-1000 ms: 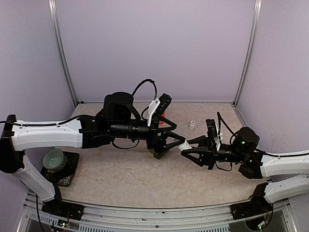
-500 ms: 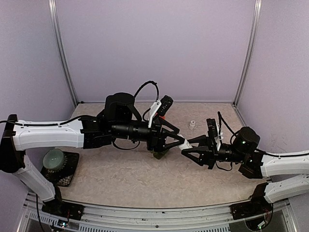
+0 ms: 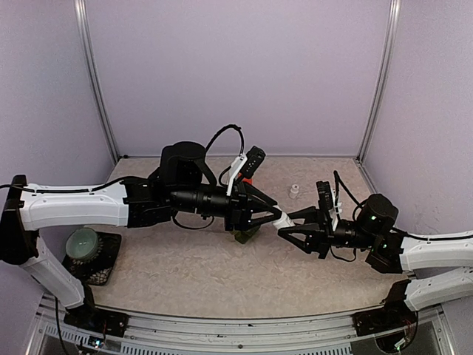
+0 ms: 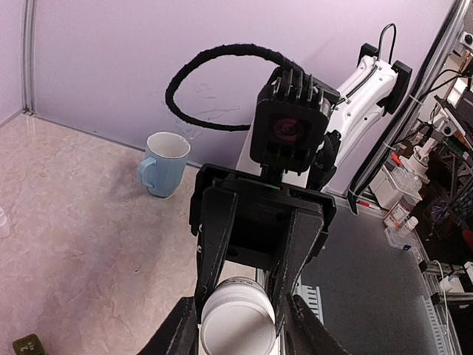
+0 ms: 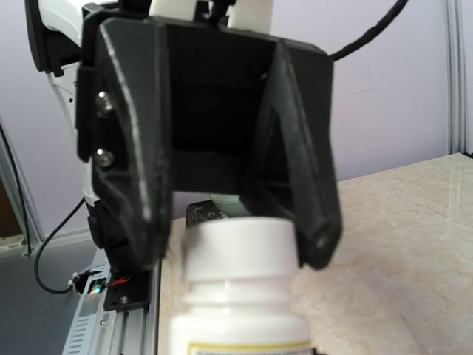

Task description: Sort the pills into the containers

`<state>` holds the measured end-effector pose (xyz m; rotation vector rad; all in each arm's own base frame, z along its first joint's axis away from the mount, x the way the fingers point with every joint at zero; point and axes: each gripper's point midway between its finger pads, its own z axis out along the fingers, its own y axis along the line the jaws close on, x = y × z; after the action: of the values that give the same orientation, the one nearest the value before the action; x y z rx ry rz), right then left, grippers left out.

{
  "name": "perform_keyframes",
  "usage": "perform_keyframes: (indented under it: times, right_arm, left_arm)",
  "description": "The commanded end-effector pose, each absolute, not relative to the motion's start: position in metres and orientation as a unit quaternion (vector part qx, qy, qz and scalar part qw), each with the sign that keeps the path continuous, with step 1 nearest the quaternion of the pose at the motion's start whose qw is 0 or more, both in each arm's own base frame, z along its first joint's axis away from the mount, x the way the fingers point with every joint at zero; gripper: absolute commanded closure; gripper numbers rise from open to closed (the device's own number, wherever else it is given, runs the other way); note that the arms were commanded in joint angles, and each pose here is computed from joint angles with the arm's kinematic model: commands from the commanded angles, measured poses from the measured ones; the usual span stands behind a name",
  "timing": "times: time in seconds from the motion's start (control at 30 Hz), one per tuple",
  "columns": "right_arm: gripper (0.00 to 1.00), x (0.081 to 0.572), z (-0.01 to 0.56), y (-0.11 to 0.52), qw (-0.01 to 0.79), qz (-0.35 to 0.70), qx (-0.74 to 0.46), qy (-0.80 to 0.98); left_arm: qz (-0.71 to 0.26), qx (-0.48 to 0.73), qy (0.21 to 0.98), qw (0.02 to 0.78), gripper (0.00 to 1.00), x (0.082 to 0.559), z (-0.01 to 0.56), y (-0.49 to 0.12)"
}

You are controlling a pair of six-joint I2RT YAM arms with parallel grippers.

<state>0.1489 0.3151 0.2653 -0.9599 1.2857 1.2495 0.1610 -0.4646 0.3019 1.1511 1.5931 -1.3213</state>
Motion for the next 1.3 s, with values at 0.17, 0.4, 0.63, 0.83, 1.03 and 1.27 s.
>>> perform_keyframes:
  times: [0.17, 0.4, 0.63, 0.83, 1.03, 1.27]
  right_arm:
    - [0.79, 0.152, 0.281, 0.314, 0.546, 0.518, -0.4, 0.523]
    - [0.79, 0.155, 0.276, 0.314, 0.545, 0.513, -0.397, 0.531]
    - [0.79, 0.156, 0.271, 0.315, 0.542, 0.51, -0.397, 0.538]
    - [0.79, 0.159, 0.268, 0.316, 0.543, 0.503, -0.397, 0.543]
    - [0.79, 0.159, 0.267, 0.316, 0.542, 0.502, -0.398, 0.544]
    - [0.79, 0.16, 0.257, 0.315, 0.54, 0.496, -0.4, 0.55]
  left_arm:
    - [-0.524, 0.451, 0.608, 0.39, 0.68, 0.161, 0.314, -0.469]
    - [-0.525, 0.439, 0.607, 0.405, 0.71, 0.167, 0.323, -0.464]
    - [-0.52, 0.42, 0.611, 0.424, 0.71, 0.176, 0.333, -0.454]
    - [-0.511, 0.38, 0.64, 0.43, 0.71, 0.192, 0.331, -0.446]
    - [-0.508, 0.355, 0.65, 0.44, 0.71, 0.199, 0.336, -0.436]
    - [-0.457, 0.313, 0.703, 0.446, 0.7, 0.227, 0.305, -0.41]
